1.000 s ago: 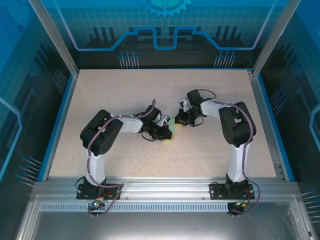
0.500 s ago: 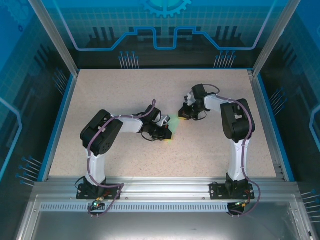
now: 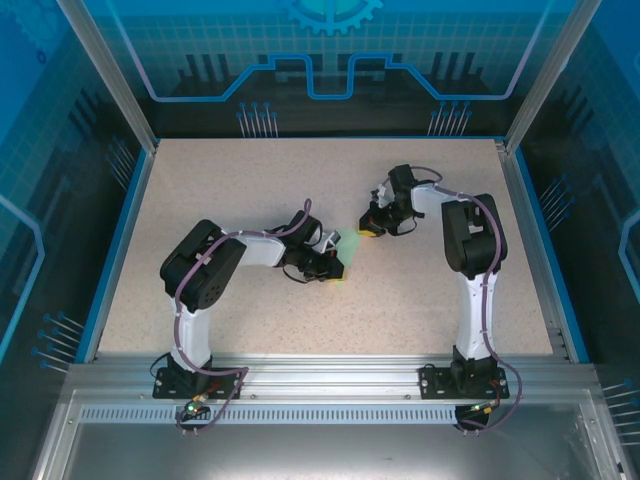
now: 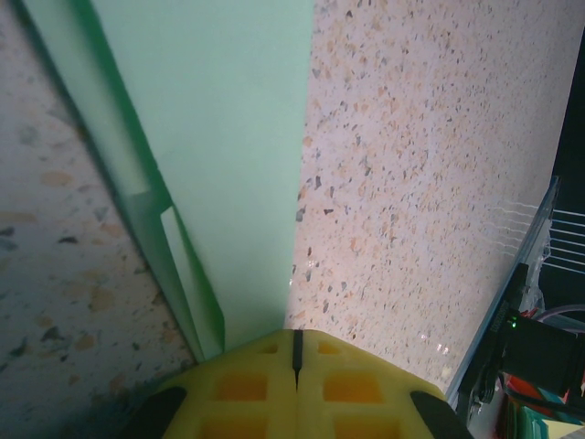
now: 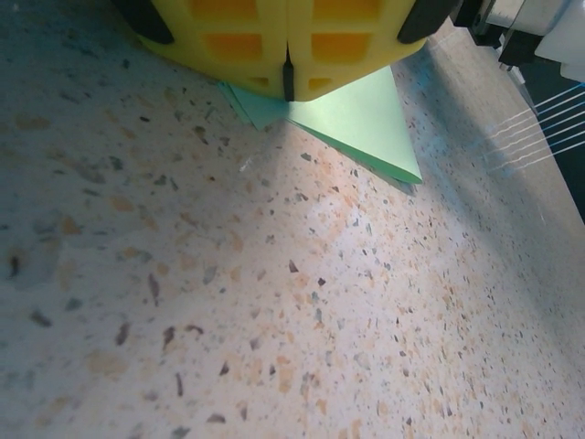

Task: Fold a paper plane with a square sheet of paper (fold left side to right side)
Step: Fold the wing for the fifth time at the center of the table.

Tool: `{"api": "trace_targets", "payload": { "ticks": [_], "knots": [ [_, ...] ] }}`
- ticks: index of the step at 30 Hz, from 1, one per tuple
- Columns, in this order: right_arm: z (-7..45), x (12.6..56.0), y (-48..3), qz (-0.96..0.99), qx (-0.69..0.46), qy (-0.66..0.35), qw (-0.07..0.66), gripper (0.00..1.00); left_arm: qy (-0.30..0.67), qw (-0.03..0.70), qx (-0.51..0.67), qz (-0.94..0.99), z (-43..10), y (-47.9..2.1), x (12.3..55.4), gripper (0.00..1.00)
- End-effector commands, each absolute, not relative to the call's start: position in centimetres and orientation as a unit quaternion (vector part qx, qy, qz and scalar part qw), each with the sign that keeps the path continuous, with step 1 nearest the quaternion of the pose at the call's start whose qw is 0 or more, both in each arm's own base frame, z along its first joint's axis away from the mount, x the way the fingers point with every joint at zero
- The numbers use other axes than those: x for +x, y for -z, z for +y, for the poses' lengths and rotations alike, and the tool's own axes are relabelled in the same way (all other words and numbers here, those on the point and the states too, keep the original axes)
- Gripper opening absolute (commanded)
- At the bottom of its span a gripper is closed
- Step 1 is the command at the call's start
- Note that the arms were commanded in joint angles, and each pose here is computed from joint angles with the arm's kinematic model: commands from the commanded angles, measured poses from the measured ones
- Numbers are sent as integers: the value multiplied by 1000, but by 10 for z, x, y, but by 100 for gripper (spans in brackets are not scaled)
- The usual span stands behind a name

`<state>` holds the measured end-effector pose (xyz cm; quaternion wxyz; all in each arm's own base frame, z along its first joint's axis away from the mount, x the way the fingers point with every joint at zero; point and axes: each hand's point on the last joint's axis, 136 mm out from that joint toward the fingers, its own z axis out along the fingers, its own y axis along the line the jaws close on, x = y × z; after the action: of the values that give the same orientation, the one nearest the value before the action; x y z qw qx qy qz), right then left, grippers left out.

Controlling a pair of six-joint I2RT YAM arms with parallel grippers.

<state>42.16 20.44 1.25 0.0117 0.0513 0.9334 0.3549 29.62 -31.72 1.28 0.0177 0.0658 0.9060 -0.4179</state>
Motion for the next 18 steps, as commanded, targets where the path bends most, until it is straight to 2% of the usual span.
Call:
{"api": "trace_targets", "payload": {
  "ticks": [1, 6, 18],
  "knots": [
    [164, 452, 16, 952, 77, -291, 52, 4, 325, -59, 18, 944, -275, 39, 258, 6],
    [163, 449, 21, 953, 86, -288, 38, 4, 336, -63, 27, 939, -276, 30, 249, 8],
    [171, 445, 24, 948, 96, -304, 15, 5, 329, -105, 49, 937, -266, 26, 199, 9]
  ]
}}
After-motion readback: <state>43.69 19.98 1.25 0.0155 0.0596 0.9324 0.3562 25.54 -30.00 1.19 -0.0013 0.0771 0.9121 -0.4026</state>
